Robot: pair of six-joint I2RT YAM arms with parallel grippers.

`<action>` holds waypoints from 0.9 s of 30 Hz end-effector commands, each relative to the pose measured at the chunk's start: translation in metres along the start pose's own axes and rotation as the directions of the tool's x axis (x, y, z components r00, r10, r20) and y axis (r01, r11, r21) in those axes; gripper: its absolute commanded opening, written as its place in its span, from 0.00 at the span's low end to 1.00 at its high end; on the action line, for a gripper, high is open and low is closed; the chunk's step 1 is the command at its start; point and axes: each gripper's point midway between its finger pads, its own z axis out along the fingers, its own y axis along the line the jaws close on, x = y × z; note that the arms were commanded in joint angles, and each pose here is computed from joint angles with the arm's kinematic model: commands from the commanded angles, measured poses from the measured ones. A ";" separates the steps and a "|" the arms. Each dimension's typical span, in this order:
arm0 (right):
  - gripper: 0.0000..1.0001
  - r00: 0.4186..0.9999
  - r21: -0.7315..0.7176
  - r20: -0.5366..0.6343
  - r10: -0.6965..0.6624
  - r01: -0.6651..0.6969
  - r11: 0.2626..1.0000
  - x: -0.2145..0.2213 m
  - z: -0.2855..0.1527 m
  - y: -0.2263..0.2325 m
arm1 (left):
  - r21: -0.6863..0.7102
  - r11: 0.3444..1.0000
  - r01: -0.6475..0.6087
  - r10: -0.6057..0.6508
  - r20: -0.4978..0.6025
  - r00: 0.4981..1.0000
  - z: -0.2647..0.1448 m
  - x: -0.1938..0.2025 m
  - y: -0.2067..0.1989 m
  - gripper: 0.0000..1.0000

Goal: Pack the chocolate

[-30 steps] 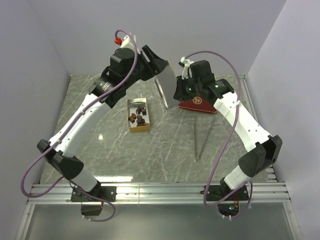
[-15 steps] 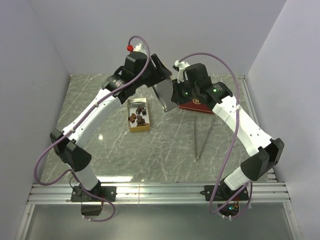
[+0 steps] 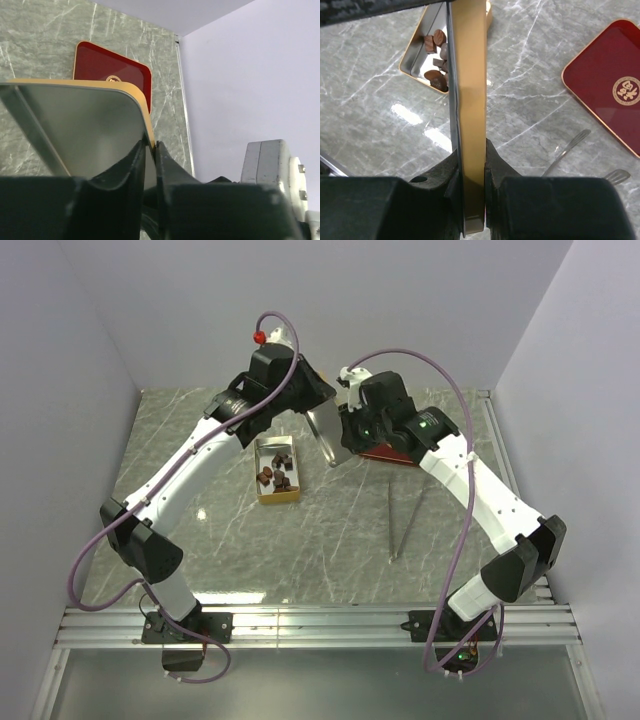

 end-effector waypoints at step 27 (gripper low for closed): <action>0.67 0.997 -0.040 0.064 0.032 -0.029 0.999 -0.009 -0.040 0.018 | 0.064 0.996 0.061 -0.072 0.204 0.976 -0.036 -0.062 0.031 0.00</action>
